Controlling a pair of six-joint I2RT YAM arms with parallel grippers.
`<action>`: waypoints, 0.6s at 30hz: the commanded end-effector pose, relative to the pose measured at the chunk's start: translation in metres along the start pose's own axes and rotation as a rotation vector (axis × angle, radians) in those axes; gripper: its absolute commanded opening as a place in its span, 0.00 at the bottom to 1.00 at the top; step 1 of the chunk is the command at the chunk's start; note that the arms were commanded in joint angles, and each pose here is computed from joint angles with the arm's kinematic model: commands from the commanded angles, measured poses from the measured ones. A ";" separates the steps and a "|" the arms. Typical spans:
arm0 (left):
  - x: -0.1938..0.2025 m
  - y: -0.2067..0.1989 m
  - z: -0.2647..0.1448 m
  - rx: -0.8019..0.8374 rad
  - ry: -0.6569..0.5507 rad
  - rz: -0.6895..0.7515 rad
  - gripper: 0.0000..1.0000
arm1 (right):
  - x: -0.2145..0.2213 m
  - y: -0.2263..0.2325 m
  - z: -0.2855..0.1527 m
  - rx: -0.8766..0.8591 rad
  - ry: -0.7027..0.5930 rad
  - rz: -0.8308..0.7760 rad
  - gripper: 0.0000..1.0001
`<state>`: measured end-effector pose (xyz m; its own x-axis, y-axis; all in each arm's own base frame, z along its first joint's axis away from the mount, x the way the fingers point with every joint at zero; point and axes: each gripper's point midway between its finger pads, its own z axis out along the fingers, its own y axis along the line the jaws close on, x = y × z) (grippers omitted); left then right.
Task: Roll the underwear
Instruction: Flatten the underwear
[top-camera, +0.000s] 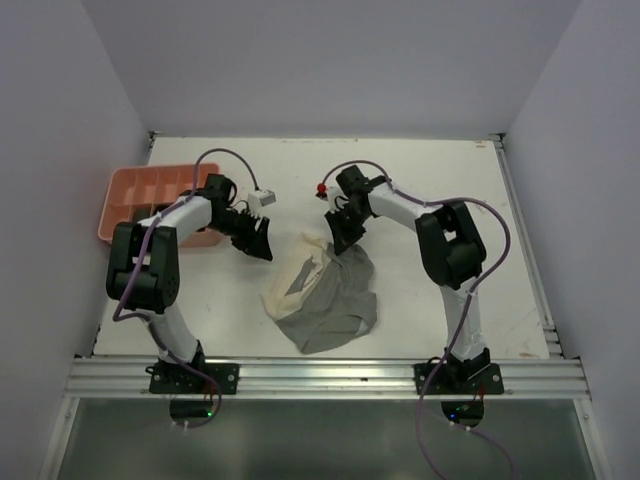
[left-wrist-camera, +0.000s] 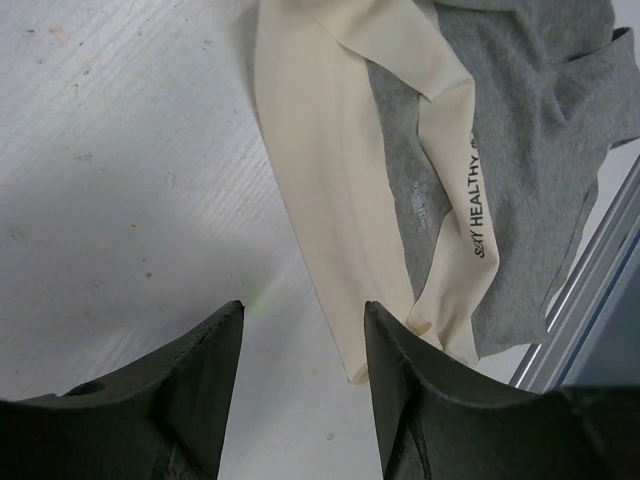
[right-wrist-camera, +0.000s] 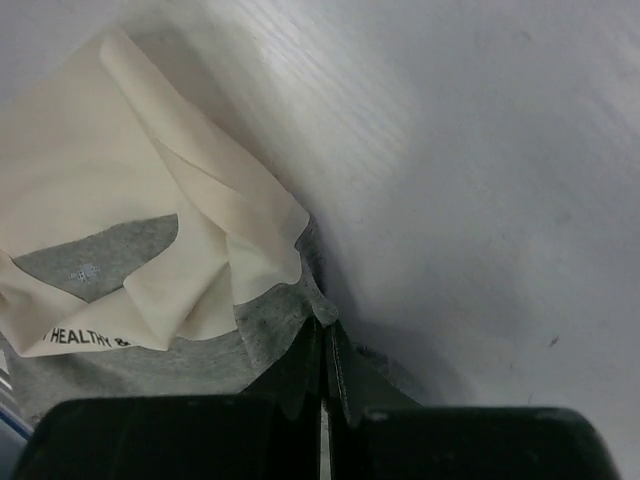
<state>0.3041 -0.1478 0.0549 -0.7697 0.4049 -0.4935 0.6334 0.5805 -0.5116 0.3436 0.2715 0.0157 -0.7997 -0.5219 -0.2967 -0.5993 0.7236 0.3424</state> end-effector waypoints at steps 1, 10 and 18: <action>-0.014 0.009 -0.004 -0.031 -0.023 0.041 0.54 | 0.023 -0.025 -0.012 0.121 0.015 0.182 0.00; -0.055 0.030 0.000 -0.143 -0.074 0.098 0.43 | 0.085 -0.011 -0.027 0.125 -0.176 0.840 0.00; -0.046 -0.005 0.006 -0.165 -0.030 0.211 0.41 | 0.053 -0.018 -0.104 0.269 -0.380 0.699 0.42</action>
<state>0.3401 -0.1638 0.0537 -0.6918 0.4768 -0.5423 0.7033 0.6151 -0.3564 0.2688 0.1915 0.0300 -0.9610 0.2149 -0.1743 0.1411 0.9225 0.3594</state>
